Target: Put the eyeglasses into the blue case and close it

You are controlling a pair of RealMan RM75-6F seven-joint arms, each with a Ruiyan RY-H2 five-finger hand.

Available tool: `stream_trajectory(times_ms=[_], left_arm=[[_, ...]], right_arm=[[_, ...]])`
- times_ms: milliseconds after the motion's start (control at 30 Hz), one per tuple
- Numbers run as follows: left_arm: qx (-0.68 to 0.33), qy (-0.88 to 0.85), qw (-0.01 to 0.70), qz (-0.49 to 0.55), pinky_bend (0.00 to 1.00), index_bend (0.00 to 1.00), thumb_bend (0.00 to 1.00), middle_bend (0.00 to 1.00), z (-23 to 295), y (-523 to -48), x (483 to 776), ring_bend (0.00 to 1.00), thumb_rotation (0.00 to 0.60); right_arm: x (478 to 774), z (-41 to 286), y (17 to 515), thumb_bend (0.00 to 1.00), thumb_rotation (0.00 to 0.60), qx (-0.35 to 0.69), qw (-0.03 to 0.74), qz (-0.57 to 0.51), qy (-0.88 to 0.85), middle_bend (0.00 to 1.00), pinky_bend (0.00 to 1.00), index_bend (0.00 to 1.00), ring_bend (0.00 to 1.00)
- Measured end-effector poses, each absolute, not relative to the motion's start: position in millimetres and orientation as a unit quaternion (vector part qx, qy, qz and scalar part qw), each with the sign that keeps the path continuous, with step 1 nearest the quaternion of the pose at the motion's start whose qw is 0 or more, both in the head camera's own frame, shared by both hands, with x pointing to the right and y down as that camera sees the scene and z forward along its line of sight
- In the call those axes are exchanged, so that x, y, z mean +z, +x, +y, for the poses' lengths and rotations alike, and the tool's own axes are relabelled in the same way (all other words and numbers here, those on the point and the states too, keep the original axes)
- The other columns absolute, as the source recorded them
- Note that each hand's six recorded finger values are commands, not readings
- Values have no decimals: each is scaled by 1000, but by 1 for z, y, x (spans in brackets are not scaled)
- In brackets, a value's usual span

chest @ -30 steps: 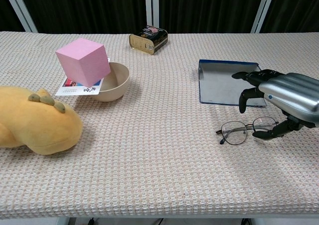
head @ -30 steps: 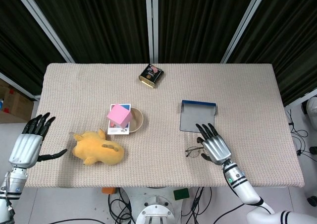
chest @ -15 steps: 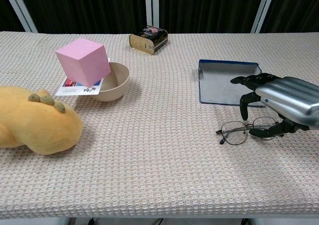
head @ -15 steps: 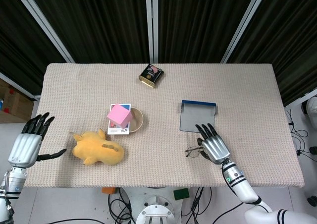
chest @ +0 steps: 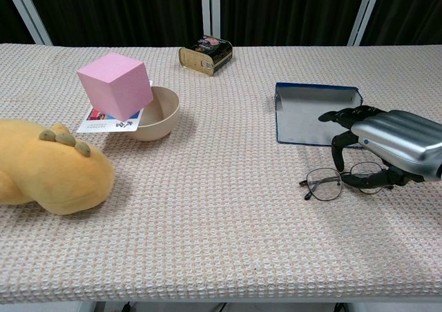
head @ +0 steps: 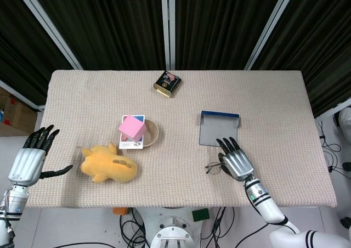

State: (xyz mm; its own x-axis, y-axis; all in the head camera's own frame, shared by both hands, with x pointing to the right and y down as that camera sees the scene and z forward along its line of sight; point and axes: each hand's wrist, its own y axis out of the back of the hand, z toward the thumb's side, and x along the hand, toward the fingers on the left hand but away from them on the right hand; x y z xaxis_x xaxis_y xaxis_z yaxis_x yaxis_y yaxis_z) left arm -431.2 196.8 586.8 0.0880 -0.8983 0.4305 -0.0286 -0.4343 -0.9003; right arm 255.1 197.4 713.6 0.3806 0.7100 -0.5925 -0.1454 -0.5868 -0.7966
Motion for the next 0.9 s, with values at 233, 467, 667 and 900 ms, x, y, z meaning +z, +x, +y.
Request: stream_trajectory(times_ms=[233,467,667,900], left_arm=[[-566,-629,385,368,105,68,0,0,197,-432,586,0,167],[-567,-629,383,368,105,68,0,0,197,-432,587,0,167],[-569,-627,382,371,105,67,0,0,197,-435,586,0,171],[-574,-618,384,376,105,68,0,0,198,-441,582,0,182]], right_arm=[[714,197,255,877,600,519,411,-201,-722,77,0,605,0],[712,195,255,934,600,517,407,-206,-724,85,0,635,0],[700,182,252,951,600,501,400,-234,-731,36,0,643,0],[687,134,242,977,600,488,388,-282,-729,18,0,658,0]])
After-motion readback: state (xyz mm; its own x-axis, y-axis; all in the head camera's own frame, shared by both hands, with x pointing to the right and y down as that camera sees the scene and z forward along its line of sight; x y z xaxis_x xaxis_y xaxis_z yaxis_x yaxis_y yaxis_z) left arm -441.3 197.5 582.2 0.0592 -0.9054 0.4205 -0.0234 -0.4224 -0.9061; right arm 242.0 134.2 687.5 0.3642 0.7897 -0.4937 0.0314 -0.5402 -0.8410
